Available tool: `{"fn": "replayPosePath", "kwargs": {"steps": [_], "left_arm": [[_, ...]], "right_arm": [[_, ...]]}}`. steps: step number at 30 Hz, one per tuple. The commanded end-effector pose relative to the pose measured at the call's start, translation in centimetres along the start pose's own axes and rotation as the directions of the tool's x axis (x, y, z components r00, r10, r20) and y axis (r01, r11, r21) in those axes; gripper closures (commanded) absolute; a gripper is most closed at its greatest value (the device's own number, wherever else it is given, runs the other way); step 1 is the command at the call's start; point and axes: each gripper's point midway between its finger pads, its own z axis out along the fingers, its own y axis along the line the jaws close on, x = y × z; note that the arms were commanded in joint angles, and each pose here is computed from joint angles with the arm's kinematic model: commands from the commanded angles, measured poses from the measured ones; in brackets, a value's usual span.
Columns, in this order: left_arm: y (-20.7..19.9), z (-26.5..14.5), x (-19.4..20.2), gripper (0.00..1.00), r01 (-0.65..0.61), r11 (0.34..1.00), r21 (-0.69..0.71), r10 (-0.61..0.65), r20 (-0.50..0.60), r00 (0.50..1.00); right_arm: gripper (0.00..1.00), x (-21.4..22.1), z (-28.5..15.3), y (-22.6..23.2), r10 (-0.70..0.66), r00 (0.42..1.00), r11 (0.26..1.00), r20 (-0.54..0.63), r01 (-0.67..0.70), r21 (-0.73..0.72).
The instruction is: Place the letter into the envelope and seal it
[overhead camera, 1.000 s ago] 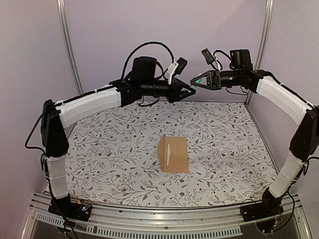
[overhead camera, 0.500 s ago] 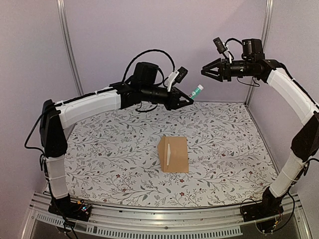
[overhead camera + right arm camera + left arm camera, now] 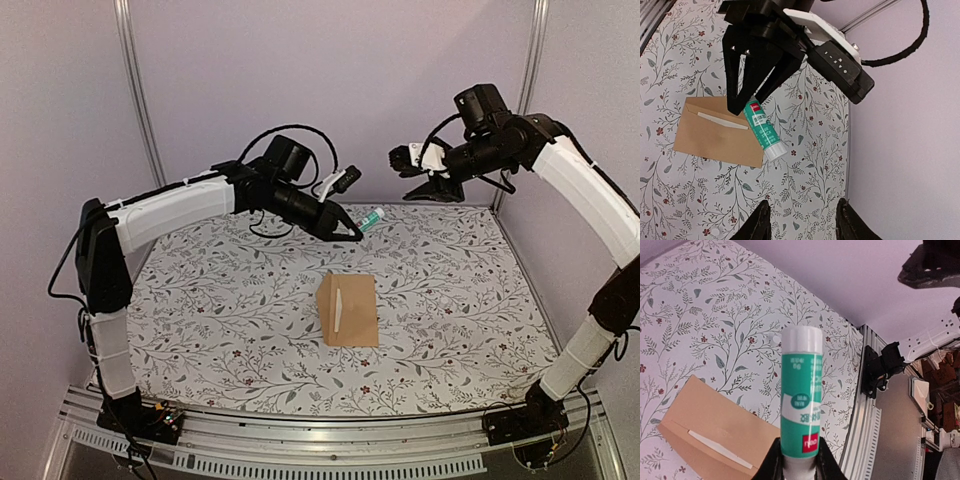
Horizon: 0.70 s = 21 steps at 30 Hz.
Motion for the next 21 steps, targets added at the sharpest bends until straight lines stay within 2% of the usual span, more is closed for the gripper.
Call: {"fn": "replayPosePath", "kwargs": {"steps": [1,6,11,21], "left_arm": [[-1.4,-1.5,-0.1,0.90,0.058,0.997,0.048,-0.057,-0.027,0.998],[-1.6,-1.4,0.5,0.90,0.096,0.993,0.062,-0.093,-0.056,0.994],[-2.2,-1.5,0.4,0.90,0.112,0.989,0.099,-0.107,-0.061,0.992],[-2.7,-1.5,0.1,0.90,0.143,0.979,0.147,-0.134,-0.070,0.989]], "right_arm": [[0.57,-0.2,1.0,1.6,-0.212,0.974,0.977,-0.081,0.210,-0.036],[0.56,-2.7,3.1,4.2,-0.266,0.963,0.961,-0.032,0.262,-0.090],[0.56,-3.3,4.5,6.2,-0.315,0.949,0.940,-0.018,0.309,-0.142],[0.56,-3.1,7.0,7.2,-0.377,0.924,0.918,-0.061,0.364,-0.158]]}}
